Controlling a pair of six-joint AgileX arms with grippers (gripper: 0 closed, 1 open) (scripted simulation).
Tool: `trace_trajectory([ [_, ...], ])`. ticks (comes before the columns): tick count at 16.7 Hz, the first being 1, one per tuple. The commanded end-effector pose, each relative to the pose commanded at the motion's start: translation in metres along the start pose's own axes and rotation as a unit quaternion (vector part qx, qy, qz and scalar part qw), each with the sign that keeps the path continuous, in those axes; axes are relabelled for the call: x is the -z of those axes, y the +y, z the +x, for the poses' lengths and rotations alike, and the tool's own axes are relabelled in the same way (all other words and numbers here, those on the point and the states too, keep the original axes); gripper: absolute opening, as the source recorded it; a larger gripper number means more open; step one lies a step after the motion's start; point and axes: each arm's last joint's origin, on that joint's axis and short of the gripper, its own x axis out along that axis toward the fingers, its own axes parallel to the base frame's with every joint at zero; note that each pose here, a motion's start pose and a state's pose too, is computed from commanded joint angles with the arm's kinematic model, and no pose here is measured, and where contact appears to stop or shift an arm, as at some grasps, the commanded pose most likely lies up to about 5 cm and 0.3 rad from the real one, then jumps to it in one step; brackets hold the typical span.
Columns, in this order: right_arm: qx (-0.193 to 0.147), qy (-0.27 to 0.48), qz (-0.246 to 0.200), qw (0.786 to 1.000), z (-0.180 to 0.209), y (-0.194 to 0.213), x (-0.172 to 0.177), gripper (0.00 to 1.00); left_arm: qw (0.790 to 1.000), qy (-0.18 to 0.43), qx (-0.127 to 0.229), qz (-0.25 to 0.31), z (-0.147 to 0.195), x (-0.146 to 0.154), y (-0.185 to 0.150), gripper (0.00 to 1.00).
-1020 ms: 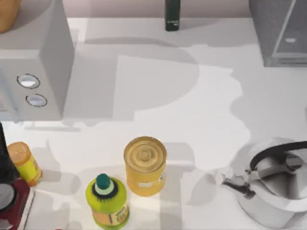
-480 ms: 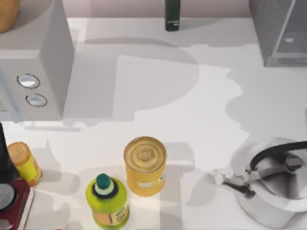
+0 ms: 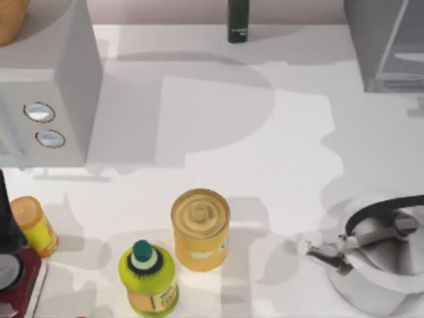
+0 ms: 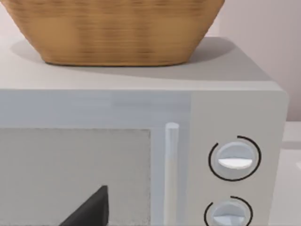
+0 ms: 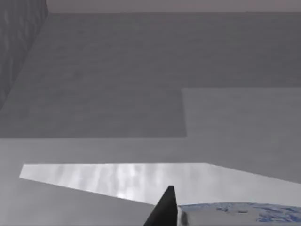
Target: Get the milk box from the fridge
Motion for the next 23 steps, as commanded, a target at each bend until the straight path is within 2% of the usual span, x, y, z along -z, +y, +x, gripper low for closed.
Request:
trace_trajectory([
  [4, -0.002, -0.008, -0.001, 1.0, -0.026, 0.001, 0.008, 0.0, 1.0, 0.0, 0.0, 0.0, 0.0, 0.0, 0.0, 1.0],
  [11, -0.004, -0.006, -0.001, 1.0, -0.029, 0.004, 0.008, 0.0, 1.0, 0.0, 0.0, 0.0, 0.0, 0.0, 0.0, 1.0],
  [14, 0.001, -0.007, -0.002, 1.0, -0.046, 0.011, -0.001, 0.0, 1.0, 0.0, 0.0, 0.0, 0.0, 0.0, 0.0, 1.0],
  [19, 0.013, -0.022, -0.008, 1.0, -0.114, 0.036, -0.014, 0.0, 1.0, 0.0, 0.0, 0.0, 0.0, 0.0, 0.0, 1.0],
  [23, 0.019, -0.061, -0.013, 0.998, -0.186, 0.058, -0.003, 0.0, 1.0, 0.0, 0.0, 0.0, 0.0, 0.0, 0.0, 1.0],
])
